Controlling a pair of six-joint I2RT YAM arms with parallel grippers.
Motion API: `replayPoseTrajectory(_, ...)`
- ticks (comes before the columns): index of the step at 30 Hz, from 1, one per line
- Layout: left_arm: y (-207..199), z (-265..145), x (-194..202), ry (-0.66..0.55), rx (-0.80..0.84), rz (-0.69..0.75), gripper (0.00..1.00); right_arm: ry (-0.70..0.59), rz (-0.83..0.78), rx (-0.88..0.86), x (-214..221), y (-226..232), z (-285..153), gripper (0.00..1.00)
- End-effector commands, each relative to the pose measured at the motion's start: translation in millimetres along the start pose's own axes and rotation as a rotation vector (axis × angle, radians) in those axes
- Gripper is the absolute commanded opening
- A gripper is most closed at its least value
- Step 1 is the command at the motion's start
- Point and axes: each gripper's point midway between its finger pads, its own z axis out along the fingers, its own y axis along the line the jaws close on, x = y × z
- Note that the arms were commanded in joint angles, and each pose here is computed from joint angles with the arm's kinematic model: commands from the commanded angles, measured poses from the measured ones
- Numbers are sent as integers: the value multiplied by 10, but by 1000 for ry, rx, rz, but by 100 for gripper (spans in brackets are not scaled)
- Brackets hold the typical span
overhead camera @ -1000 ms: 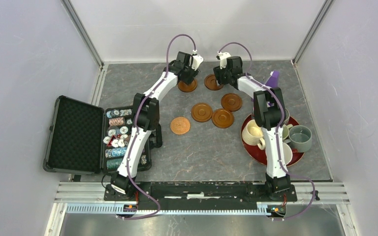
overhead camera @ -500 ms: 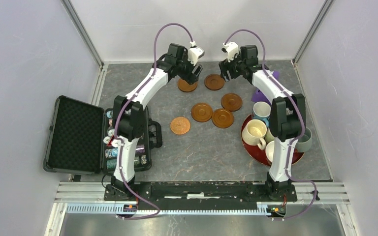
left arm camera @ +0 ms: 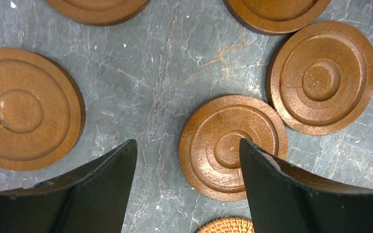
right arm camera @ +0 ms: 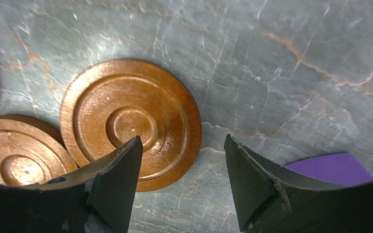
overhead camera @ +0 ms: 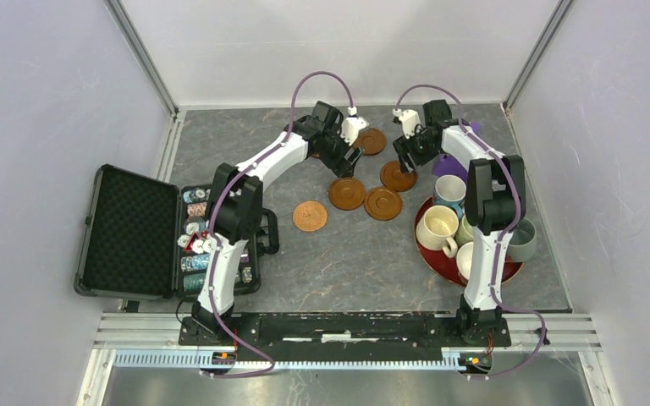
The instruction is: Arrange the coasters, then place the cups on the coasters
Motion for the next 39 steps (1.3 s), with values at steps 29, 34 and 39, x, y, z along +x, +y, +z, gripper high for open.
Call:
replayPoseTrajectory(29,-608,-239,1312,351,19,54,53,242,-172,-283,1093,1156,62,45)
replayPoseTrajectory(34,-728,-420,1525,375,21,26,52,260,-169,-331,1254,1399,-42,44)
replayPoseTrajectory(39,-491,-441,1394,314,-47,-144,53,214,-127,-266,1018,1274,64,43)
